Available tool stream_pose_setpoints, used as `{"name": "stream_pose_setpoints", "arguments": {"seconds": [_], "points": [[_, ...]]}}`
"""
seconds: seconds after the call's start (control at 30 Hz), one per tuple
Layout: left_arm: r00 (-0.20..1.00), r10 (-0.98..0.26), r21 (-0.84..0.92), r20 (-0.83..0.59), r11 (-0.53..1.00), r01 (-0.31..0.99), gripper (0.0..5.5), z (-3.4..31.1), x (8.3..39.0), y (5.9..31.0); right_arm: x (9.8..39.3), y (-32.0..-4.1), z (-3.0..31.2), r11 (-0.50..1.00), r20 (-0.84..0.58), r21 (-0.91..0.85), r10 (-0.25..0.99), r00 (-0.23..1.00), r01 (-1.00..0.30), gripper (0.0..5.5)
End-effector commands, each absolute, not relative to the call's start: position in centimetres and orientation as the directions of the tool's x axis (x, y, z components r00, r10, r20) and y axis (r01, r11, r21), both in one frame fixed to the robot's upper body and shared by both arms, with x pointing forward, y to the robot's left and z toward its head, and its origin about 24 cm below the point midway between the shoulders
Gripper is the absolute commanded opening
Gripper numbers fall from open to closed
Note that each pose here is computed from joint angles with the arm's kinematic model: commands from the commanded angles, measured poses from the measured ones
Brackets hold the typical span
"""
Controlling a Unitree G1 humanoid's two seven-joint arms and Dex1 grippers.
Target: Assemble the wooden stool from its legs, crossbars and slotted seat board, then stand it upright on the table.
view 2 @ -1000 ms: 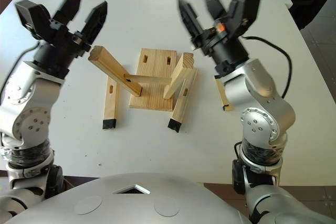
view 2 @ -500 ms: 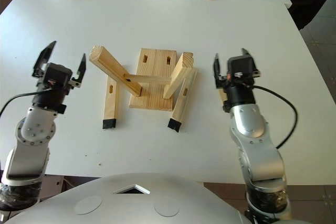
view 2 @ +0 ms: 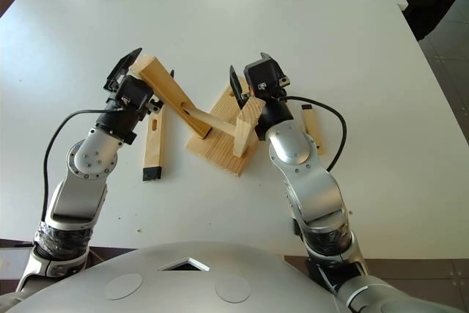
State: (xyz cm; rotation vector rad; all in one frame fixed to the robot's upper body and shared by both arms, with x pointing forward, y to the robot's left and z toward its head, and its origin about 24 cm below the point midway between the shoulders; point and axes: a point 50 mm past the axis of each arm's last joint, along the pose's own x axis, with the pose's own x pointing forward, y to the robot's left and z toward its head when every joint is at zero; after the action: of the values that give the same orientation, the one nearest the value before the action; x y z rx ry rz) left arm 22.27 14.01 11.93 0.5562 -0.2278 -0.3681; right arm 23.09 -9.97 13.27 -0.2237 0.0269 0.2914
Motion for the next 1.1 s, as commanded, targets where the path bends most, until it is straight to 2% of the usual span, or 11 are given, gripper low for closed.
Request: {"name": "stream_pose_setpoints", "arguments": {"seconds": [0.03, 0.2, 0.3, 0.4, 0.47, 0.57, 0.67, 0.83, 1.1], "points": [[0.880, -0.452, 0.532, 0.147, 0.786, 0.314, 3.50, 12.5, 21.7, 13.3, 24.1, -11.3, 13.6, 0.942, -0.002, -0.222, 0.257, 0.966, -0.251, 3.31], [0.911, -0.386, 0.543, 0.144, 0.801, 0.253, 3.50, 12.6, 22.0, 15.3, 24.8, -17.4, 14.1, 0.942, 0.003, -0.292, 0.174, 0.985, -0.166, 3.31], [0.930, -0.345, 0.542, 0.126, 0.809, 0.227, 3.50, 12.0, 22.1, 16.7, 25.0, -20.5, 13.8, 0.919, -0.102, -0.327, 0.199, 0.975, -0.222, 3.31], [0.949, -0.299, 0.548, 0.102, 0.813, 0.197, 3.50, 11.1, 22.3, 18.4, 24.2, -22.9, 13.7, 0.879, -0.230, -0.306, 0.305, 0.924, -0.367, 3.31], [0.958, -0.272, 0.550, 0.089, 0.815, 0.181, 3.50, 10.5, 22.4, 19.4, 23.1, -23.3, 14.0, 0.831, -0.290, -0.264, 0.415, 0.862, -0.489, 3.31], [0.971, -0.226, 0.551, 0.071, 0.821, 0.151, 3.50, 9.9, 22.3, 21.2, 20.7, -23.3, 14.1, 0.725, -0.398, -0.126, 0.588, 0.704, -0.677, 3.31], [0.973, -0.228, 0.515, 0.045, 0.840, 0.173, 3.50, 9.2, 22.0, 21.6, 19.2, -23.6, 14.0, 0.637, -0.455, -0.004, 0.685, 0.569, -0.771, 3.31], [0.951, -0.309, 0.491, 0.004, 0.829, 0.267, 3.50, 8.1, 21.7, 20.2, 19.3, -24.2, 12.6, 0.603, -0.528, 0.009, 0.681, 0.508, -0.798, 3.31], [0.898, -0.429, 0.495, -0.101, 0.761, 0.419, 3.50, 5.7, 21.2, 18.5, 18.2, -23.0, 8.0, 0.560, -0.604, -0.021, 0.653, 0.456, -0.828, 3.31]]}}
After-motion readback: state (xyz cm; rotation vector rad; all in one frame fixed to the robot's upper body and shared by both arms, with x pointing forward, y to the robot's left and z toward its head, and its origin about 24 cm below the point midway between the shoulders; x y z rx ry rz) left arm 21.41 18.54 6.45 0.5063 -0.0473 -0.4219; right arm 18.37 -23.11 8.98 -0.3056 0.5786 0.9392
